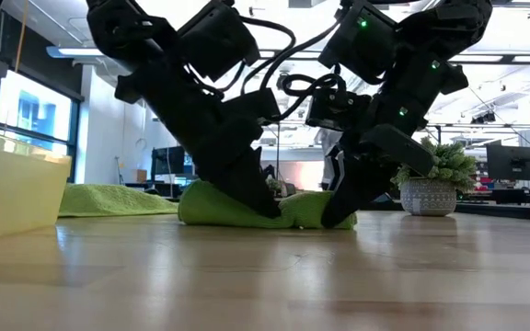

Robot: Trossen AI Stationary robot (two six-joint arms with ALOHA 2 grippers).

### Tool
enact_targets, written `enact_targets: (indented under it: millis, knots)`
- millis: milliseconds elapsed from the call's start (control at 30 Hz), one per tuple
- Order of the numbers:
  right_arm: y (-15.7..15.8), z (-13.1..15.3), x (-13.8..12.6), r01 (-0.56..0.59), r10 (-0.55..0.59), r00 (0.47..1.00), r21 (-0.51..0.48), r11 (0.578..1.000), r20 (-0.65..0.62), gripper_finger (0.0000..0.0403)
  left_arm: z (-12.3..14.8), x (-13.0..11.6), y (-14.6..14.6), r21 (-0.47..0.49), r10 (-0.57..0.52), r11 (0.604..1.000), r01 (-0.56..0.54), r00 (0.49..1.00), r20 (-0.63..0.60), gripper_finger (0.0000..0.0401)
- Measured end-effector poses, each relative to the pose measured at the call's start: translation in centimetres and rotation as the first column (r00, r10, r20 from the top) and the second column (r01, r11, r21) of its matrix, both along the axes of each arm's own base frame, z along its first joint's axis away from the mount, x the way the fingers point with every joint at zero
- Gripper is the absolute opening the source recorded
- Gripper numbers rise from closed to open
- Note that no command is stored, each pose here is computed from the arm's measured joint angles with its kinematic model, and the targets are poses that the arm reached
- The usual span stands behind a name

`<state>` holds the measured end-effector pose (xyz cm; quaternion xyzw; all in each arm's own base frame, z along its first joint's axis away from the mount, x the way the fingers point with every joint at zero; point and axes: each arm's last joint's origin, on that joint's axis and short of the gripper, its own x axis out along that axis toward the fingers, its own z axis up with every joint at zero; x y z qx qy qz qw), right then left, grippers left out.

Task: Roll microfiber towels into tight, uniform cylinder then place into a basket
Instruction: Roll the green microfiber towel

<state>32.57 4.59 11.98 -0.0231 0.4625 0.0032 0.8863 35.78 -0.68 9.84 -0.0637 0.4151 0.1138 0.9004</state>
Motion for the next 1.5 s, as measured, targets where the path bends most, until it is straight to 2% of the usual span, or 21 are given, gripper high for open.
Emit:
enact_targets:
  millis: [167,300,400,600,767,900,1100,1367,1500]
  knots:
    - [0.0,0.0,0.0,0.0,0.0,1.0,0.0,1.0,0.0,0.0071,0.0,0.0,0.0,-0.009,0.028,1.0,-0.028,1.0,0.01,0.0184]
    - [0.0,0.0,0.0,0.0,0.0,1.0,0.0,1.0,0.0,0.0071,0.0,0.0,0.0,0.015,-0.004,1.0,0.004,1.0,0.005,0.0237]
    - [0.0,0.0,0.0,0.0,0.0,1.0,0.0,1.0,0.003,0.0071,0.8,-0.1,-0.1,0.031,-0.026,0.999,0.026,1.0,0.012,0.026]
    - [0.0,0.0,0.0,0.0,0.0,1.0,0.001,1.0,0.005,0.0071,2.7,-0.6,-0.3,0.136,-0.063,0.989,0.062,0.998,0.006,0.0262]
    - [0.0,0.0,0.0,0.0,0.0,1.0,0.0,1.0,0.005,0.0071,1.3,-0.8,-0.1,0.147,-0.062,0.987,0.069,0.996,-0.057,0.0262]
    - [0.0,0.0,0.1,0.0,0.0,1.0,0.0,1.0,0.007,0.0071,0.5,-0.4,0.1,0.153,-0.045,0.987,0.053,0.998,-0.054,0.0262]
    - [0.0,0.0,0.1,0.0,0.0,1.0,0.0,1.0,0.007,0.0071,0.3,-0.4,0.1,0.116,-0.03,0.993,0.036,0.998,-0.052,0.0231]
    - [0.0,0.1,0.1,-0.001,0.001,1.0,0.001,1.0,0.007,0.0071,0.2,-0.4,-0.1,0.104,-0.053,0.993,0.059,0.997,-0.06,0.0121]
    - [0.0,0.1,0.1,0.0,0.0,1.0,0.001,1.0,0.008,0.0071,0.2,-0.4,-0.1,0.107,-0.051,0.993,0.057,0.997,-0.06,0.0079]
